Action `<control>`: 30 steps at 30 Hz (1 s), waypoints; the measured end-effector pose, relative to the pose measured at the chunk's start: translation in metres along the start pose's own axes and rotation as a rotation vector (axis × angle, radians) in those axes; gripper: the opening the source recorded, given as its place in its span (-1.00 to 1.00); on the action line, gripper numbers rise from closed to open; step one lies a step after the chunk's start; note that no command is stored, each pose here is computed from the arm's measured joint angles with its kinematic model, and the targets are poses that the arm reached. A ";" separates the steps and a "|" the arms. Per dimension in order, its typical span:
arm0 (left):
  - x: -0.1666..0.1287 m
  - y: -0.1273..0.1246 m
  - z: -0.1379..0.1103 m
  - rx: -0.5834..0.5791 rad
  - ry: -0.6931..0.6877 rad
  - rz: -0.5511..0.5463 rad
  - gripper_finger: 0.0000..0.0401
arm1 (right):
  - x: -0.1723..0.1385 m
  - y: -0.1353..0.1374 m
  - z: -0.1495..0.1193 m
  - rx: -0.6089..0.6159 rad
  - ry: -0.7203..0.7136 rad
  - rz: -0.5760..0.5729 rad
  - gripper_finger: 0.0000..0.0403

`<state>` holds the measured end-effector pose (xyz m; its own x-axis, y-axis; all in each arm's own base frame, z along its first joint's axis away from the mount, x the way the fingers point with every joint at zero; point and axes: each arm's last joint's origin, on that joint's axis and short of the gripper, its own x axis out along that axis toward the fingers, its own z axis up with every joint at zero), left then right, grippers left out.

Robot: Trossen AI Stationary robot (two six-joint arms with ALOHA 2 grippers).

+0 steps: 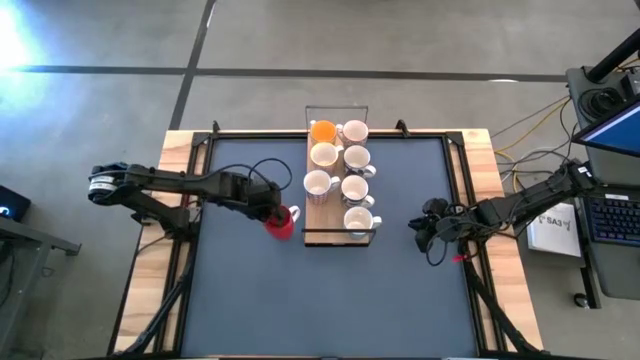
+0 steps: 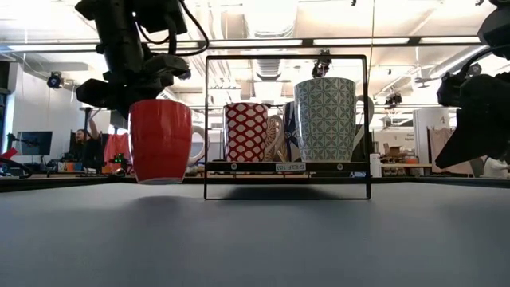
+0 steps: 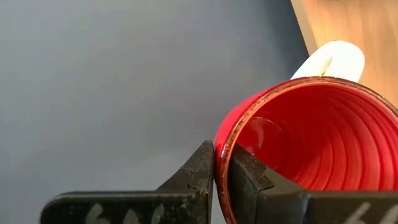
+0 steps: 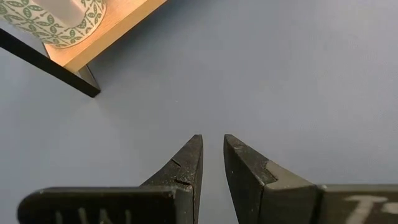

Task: Place coffee mugs
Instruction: Put the red mug on the shelf

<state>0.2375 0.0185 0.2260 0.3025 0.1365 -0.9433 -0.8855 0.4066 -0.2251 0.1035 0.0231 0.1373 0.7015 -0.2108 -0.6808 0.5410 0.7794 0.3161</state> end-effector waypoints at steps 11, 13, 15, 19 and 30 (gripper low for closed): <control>0.000 0.008 0.001 -0.165 -0.140 0.131 -0.93 | 0.000 0.000 0.000 0.002 0.000 0.000 -0.73; -0.001 0.010 0.002 -0.198 -0.183 0.159 -0.94 | 0.000 0.000 0.000 0.002 0.000 0.000 -0.73; -0.001 0.011 0.003 -0.217 -0.216 0.171 -0.94 | 0.000 0.000 0.000 0.002 0.000 0.001 -0.73; -0.001 0.012 0.004 -0.216 -0.266 0.201 -0.94 | 0.000 0.000 0.000 0.002 0.000 0.001 -0.73; -0.001 0.018 0.005 -0.251 -0.205 0.230 -0.94 | 0.000 0.000 0.000 0.002 -0.001 0.001 -0.73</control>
<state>0.2227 0.0304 0.2239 0.1281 0.3856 -0.9137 -0.9893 0.1141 -0.0905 0.1036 0.0231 0.1374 0.7021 -0.2106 -0.6802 0.5415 0.7783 0.3180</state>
